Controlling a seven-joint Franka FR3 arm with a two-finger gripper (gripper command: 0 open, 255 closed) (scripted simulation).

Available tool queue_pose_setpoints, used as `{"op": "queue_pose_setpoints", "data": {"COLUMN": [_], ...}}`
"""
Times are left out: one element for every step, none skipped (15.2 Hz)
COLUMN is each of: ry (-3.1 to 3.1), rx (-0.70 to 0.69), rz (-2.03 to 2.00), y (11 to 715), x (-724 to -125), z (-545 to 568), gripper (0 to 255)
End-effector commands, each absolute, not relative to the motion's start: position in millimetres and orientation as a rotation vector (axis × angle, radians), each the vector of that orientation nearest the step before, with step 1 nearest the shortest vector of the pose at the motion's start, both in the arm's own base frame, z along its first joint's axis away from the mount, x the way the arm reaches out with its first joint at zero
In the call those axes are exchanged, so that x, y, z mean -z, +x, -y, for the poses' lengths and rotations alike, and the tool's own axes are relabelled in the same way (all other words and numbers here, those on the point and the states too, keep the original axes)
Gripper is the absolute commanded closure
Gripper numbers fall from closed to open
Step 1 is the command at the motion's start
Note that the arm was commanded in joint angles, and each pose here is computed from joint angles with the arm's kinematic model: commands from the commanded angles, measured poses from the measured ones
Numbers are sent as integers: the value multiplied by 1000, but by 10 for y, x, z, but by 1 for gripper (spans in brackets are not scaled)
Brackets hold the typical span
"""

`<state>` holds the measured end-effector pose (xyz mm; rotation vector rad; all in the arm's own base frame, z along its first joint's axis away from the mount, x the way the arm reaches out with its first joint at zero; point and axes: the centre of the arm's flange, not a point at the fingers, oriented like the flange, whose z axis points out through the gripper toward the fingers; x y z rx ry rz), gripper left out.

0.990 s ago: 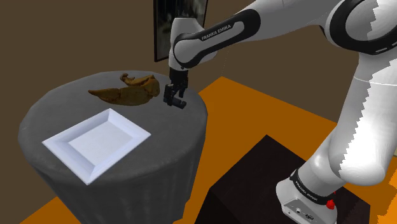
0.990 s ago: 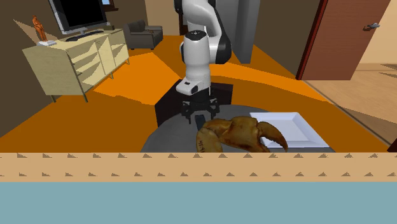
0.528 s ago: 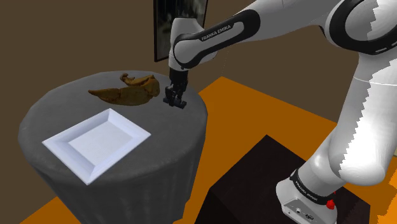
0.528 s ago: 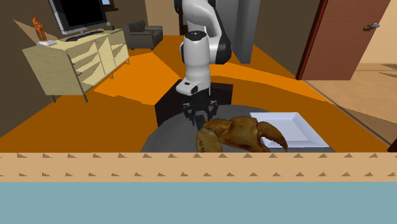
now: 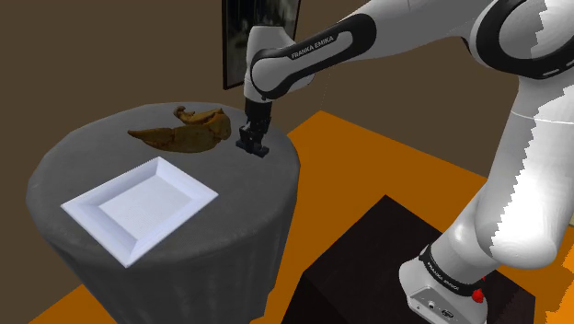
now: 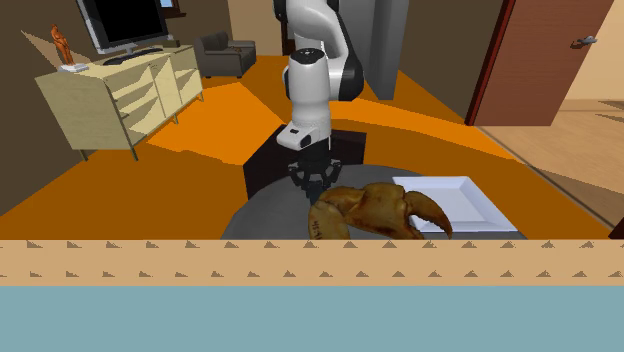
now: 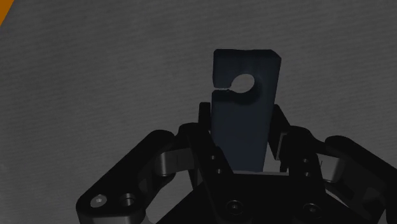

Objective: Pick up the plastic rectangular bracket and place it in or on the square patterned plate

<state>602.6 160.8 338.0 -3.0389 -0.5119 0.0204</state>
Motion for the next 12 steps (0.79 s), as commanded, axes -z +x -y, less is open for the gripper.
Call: {"op": "queue_pose_setpoints", "data": {"ry": [-3039,-3039,-3039,-3039,-3039,-3039,-3039,-3039,-3039,-3039,-3039,-3039], "rx": [-21,-21,-21,-21,-21,-21,-21,-21,-21,-21,-21,-21], "rz": [512,512,512,512,512,512,512,512,512,512,512,512], "y": [6025,6025,6025,6025,6025,6025,6025,6025,6025,6025,6025,6025], "x": [-3378,-3431,-3483,-3536,-3589,-3642,-3695,-3747,-3800,-3853,-3906,-3959], "z": [-1608,-1608,-1608,-1608,-1608,-1608,-1608,-1608,-1608,-1608,-1608,-1608], "gripper": [255,255,255,255,255,255,255,255,255,255,255,255]}}
